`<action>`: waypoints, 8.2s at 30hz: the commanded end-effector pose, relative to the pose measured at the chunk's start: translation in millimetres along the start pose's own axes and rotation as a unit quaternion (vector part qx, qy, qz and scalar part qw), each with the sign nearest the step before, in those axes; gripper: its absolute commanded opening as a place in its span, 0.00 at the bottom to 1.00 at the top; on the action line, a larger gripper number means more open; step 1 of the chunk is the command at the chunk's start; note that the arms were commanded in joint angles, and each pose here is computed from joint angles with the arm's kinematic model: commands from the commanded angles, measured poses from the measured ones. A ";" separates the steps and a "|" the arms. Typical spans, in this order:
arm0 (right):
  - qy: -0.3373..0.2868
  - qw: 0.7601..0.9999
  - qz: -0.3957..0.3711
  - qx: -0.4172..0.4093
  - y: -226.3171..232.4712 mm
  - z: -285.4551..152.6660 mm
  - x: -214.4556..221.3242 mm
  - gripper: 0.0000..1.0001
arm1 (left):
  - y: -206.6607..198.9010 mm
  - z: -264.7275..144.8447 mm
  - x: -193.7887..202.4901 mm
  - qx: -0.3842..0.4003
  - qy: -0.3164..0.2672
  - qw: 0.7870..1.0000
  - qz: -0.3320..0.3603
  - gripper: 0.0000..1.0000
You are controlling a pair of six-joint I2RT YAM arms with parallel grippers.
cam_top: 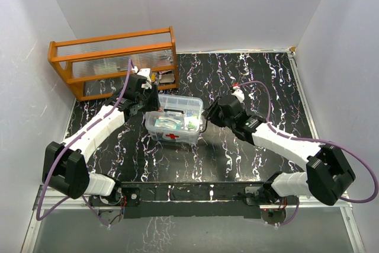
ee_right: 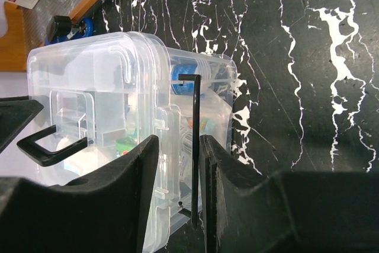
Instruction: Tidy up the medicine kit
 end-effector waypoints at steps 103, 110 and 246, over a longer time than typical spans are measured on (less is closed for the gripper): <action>0.070 0.959 -0.268 -0.063 106.9 -32.0 7.3 0.54 | -65.0 -6.2 66.2 0.146 0.128 0.966 -0.172 0.48; 0.146 0.922 -0.300 -0.195 132.2 -59.0 38.1 0.48 | -51.2 -16.7 54.0 0.115 0.099 0.979 -0.135 0.60; 0.165 0.919 -0.330 0.142 0.2 40.9 91.5 0.34 | -58.7 -44.5 22.0 0.372 -0.004 0.909 -0.190 0.40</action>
Point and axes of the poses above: each gripper's point midway between its finger pads, its own z axis out along the fingers, its own y axis along the line the jaws close on, x = y × z, the point moved 1 cm from there along -z, back along the fingers, and after that the axes turned 11 degrees about z, right-handed, at the moved point
